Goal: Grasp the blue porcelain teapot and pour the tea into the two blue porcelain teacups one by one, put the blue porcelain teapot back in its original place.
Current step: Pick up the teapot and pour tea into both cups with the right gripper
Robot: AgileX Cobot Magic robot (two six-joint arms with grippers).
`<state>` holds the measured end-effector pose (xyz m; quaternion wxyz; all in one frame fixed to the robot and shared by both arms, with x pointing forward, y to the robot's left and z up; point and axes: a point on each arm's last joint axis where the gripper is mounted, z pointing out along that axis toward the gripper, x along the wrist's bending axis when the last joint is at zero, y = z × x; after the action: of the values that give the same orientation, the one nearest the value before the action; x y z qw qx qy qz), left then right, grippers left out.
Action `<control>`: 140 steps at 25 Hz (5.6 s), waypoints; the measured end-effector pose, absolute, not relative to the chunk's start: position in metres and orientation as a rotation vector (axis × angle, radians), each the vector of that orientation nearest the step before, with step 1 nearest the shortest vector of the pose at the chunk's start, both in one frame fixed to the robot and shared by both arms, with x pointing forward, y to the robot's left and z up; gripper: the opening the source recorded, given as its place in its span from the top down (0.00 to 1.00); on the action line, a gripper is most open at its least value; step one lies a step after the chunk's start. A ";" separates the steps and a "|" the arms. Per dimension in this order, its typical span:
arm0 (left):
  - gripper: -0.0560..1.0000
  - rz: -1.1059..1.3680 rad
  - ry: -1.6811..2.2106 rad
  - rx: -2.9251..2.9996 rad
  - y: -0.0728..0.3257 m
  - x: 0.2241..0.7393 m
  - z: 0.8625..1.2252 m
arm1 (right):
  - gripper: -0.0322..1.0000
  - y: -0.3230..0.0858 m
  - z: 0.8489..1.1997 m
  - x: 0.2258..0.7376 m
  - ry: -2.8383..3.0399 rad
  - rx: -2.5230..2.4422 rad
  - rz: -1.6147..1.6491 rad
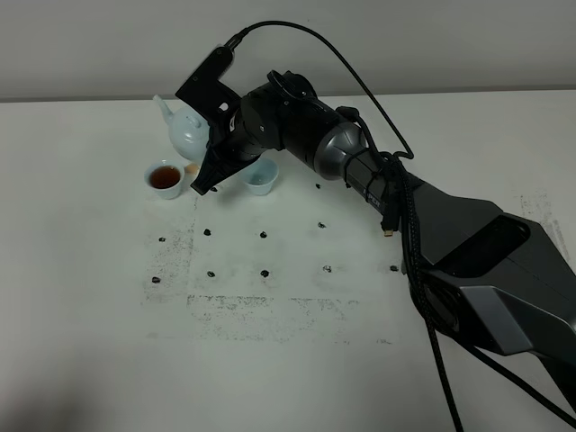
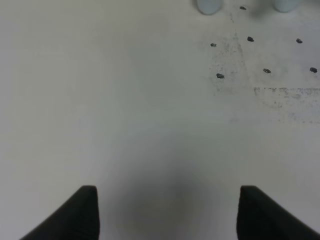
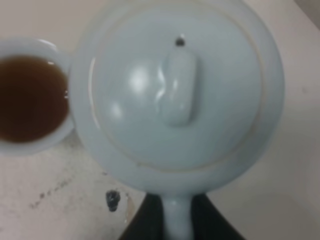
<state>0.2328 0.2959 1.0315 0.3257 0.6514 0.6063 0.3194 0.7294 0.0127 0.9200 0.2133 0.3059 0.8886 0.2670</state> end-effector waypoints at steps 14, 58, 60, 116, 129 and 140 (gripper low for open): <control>0.38 0.837 1.589 1.707 0.296 0.233 1.032 | 0.89 -0.024 1.042 0.711 2.436 0.682 0.612; 0.38 0.838 1.588 1.708 0.296 0.233 1.032 | 0.89 -0.110 1.112 0.679 2.462 0.770 0.298; 0.38 0.837 1.589 1.707 0.296 0.233 1.032 | 0.89 -0.117 1.103 0.672 2.490 0.768 0.208; 0.38 0.837 1.589 1.708 0.296 0.233 1.032 | 0.89 -0.111 0.986 0.673 2.529 0.551 0.086; 0.38 0.837 1.589 1.708 0.296 0.233 1.032 | 0.89 -0.082 0.971 0.667 2.512 0.351 0.009; 0.38 0.837 1.589 1.708 0.296 0.233 1.032 | 0.89 -0.080 0.968 0.669 2.479 0.238 -0.062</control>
<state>0.2328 0.2959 1.0315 0.3257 0.6515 0.6061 0.3195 0.6695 -0.0801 0.9681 0.3196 0.0904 0.9429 -0.0238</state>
